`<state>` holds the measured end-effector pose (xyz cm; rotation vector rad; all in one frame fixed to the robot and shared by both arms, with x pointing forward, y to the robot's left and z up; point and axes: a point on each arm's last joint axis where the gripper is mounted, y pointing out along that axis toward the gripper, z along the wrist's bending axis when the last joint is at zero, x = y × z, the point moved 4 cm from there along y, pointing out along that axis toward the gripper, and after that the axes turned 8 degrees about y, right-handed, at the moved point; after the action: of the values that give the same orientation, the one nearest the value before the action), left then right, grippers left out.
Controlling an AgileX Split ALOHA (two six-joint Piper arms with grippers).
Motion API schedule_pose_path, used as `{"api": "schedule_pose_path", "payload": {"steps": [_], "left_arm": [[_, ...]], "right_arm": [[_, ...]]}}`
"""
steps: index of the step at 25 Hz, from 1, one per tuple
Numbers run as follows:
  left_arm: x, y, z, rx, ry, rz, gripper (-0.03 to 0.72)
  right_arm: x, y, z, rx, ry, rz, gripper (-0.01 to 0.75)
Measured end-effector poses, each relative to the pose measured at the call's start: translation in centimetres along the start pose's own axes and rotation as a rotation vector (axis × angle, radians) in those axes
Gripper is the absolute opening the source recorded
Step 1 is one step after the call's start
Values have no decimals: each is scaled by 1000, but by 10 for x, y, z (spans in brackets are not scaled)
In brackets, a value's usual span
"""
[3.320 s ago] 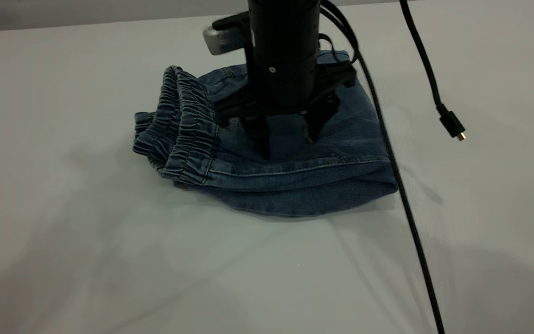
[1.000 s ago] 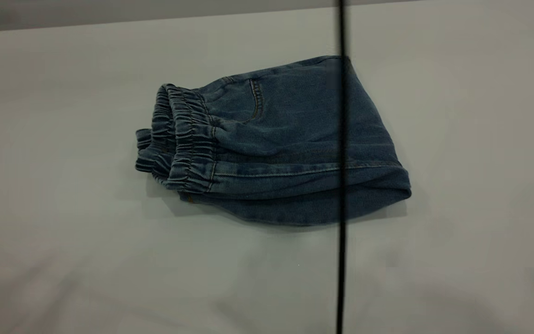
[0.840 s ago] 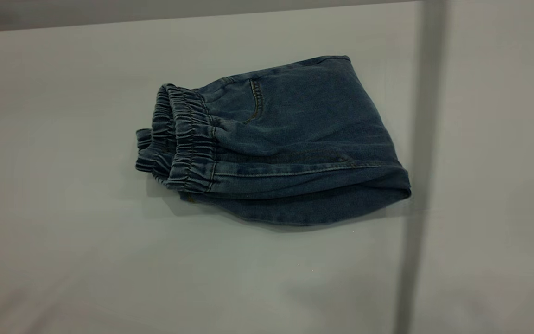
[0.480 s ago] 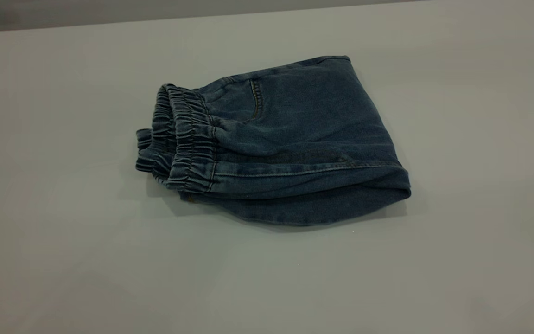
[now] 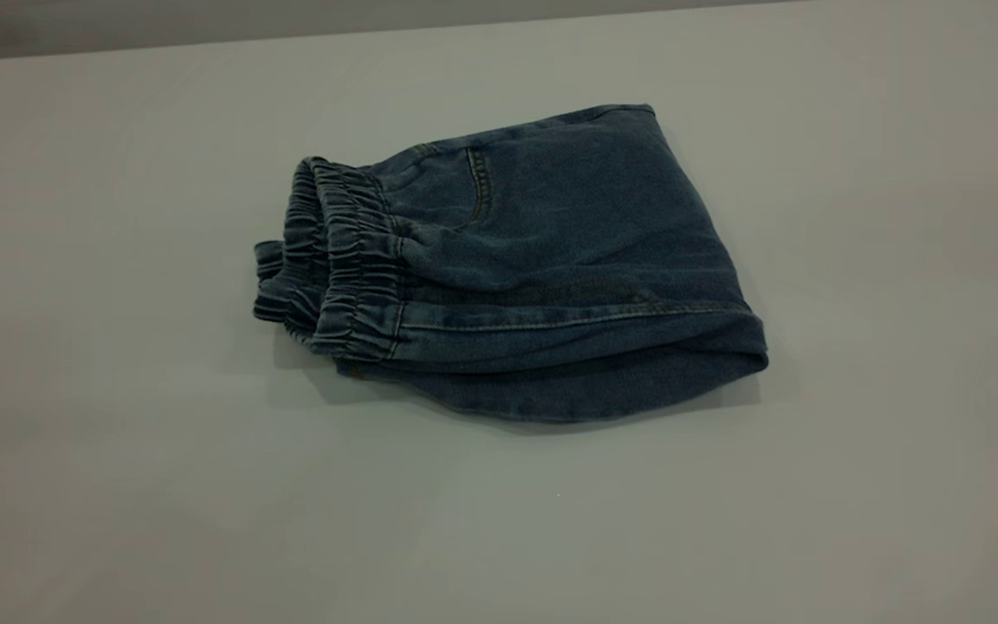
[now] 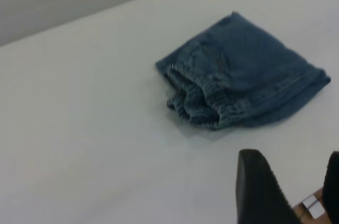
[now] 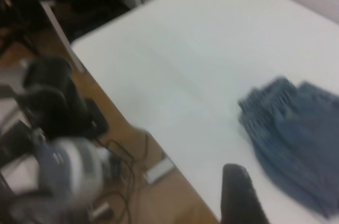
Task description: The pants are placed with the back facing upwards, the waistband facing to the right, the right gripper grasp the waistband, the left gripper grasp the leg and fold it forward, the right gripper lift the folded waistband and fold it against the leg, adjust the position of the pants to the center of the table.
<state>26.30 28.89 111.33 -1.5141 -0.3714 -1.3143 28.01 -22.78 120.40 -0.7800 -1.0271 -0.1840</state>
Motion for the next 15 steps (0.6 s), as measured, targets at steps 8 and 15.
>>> {"api": "schedule_pose_path", "payload": {"steps": [8, 15], "left_arm": [[-29, 36, -12, -67, -19, 91, 300], [-49, 54, -15, -81, -19, 174, 300]], "right_arm": [[-83, 27, -36, -77, -19, -4, 336], [-144, 59, -56, -109, -10, 105, 336]]}}
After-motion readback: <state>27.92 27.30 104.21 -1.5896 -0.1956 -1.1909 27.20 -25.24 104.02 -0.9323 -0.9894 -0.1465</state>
